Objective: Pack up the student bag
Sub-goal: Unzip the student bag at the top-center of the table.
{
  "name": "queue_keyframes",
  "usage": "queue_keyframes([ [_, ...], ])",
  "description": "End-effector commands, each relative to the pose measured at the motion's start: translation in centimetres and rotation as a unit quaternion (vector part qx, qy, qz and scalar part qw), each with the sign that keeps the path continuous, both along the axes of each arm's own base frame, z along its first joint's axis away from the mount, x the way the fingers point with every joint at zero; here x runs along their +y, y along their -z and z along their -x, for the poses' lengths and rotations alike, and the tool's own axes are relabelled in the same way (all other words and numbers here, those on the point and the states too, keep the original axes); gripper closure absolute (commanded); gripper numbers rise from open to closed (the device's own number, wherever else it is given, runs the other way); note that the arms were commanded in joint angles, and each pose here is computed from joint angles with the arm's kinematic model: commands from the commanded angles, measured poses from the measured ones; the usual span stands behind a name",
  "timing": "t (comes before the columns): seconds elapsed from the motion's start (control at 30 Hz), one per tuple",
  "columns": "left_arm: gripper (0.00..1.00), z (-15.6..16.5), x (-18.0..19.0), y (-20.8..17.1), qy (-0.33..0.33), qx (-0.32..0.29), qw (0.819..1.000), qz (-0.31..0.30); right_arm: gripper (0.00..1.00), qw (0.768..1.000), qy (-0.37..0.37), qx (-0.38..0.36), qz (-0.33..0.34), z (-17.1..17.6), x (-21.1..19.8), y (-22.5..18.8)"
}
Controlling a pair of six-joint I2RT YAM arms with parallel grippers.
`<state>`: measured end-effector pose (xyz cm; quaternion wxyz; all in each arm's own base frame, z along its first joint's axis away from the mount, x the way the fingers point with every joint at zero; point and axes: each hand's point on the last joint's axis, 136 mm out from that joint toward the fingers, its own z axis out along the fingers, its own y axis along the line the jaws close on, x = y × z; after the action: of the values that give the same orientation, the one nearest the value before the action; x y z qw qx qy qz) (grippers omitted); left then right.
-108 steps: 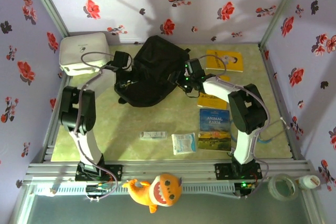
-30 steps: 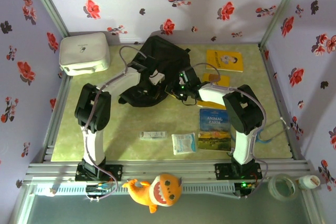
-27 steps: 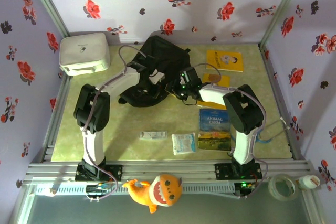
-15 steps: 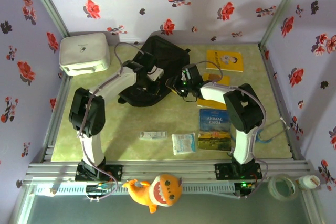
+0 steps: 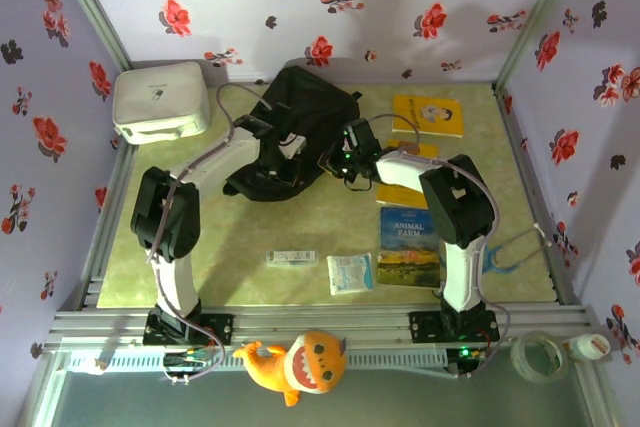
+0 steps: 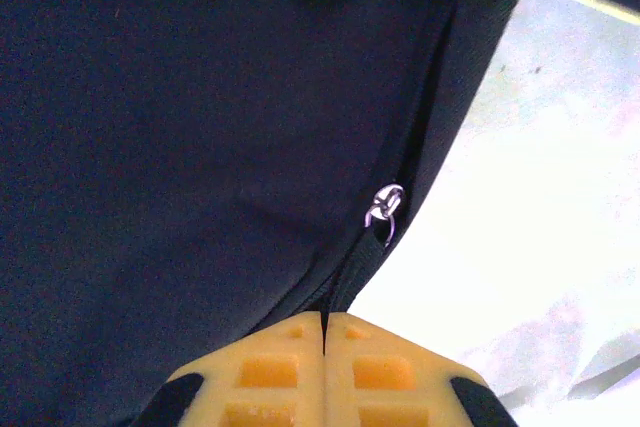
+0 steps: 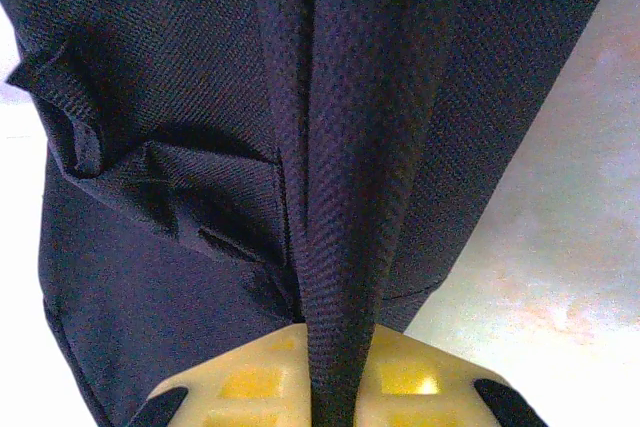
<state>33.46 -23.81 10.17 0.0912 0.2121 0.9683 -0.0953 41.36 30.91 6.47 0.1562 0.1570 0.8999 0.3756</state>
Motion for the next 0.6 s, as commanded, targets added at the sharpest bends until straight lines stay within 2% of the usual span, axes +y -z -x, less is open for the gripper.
queue_keyframes([
  [0.0,1.0,2.4,2.3,-1.4,-0.021,0.018,0.999,-0.033,0.88,0.999,0.027,-0.005,0.044,-1.2,-1.7,0.7],
  [0.57,1.0,4.2,7.3,-1.3,-0.018,0.017,0.993,-0.119,0.88,0.993,0.067,-0.019,0.093,-3.0,-5.3,1.0],
])
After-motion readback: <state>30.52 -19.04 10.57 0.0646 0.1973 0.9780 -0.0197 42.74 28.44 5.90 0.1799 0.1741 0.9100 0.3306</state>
